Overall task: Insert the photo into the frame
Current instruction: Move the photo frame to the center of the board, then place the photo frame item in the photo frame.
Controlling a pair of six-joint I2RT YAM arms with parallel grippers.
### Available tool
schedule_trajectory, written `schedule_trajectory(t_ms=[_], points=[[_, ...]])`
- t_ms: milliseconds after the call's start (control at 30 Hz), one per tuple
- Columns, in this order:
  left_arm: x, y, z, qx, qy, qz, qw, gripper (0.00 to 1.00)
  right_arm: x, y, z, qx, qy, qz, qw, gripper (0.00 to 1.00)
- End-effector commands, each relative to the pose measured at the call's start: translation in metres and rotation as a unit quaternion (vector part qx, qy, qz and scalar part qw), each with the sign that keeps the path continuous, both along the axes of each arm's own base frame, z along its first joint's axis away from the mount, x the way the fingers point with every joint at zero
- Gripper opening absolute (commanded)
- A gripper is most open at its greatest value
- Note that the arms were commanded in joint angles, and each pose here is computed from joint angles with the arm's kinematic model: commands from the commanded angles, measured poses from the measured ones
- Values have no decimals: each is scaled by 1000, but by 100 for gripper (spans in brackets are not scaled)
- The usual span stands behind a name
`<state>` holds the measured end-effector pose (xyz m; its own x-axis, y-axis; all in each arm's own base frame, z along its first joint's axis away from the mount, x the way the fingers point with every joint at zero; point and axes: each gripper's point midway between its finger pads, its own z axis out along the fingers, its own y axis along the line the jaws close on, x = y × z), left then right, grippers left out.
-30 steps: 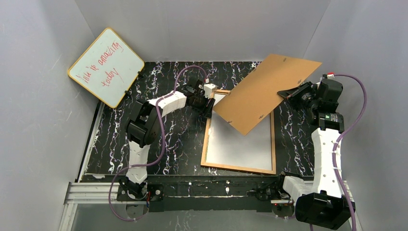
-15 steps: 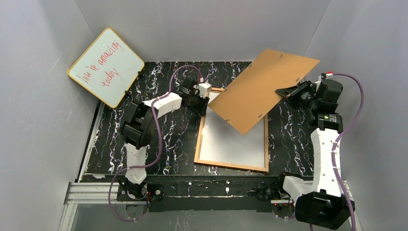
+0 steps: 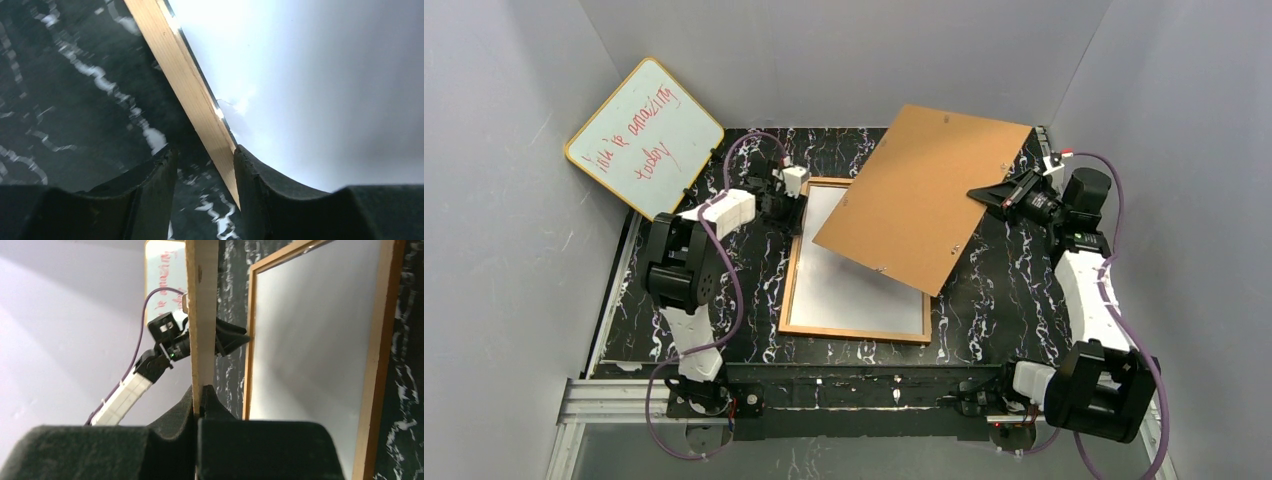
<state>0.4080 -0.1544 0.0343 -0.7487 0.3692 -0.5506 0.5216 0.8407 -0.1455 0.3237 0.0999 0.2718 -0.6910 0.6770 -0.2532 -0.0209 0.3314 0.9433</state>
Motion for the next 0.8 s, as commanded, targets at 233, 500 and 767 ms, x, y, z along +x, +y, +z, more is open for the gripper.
schedule_trajectory(t_ms=[233,500,767], points=[[-30,43,85,-5,-24,-31,999,83,-22,75,35,21,-132,217,967,1],[-44,47,116,-11,-9,-64,998,98,-32,95,18,44,-124,292,947,1],[-39,60,140,23,-31,-89,995,98,-25,100,2,50,-118,280,951,1]])
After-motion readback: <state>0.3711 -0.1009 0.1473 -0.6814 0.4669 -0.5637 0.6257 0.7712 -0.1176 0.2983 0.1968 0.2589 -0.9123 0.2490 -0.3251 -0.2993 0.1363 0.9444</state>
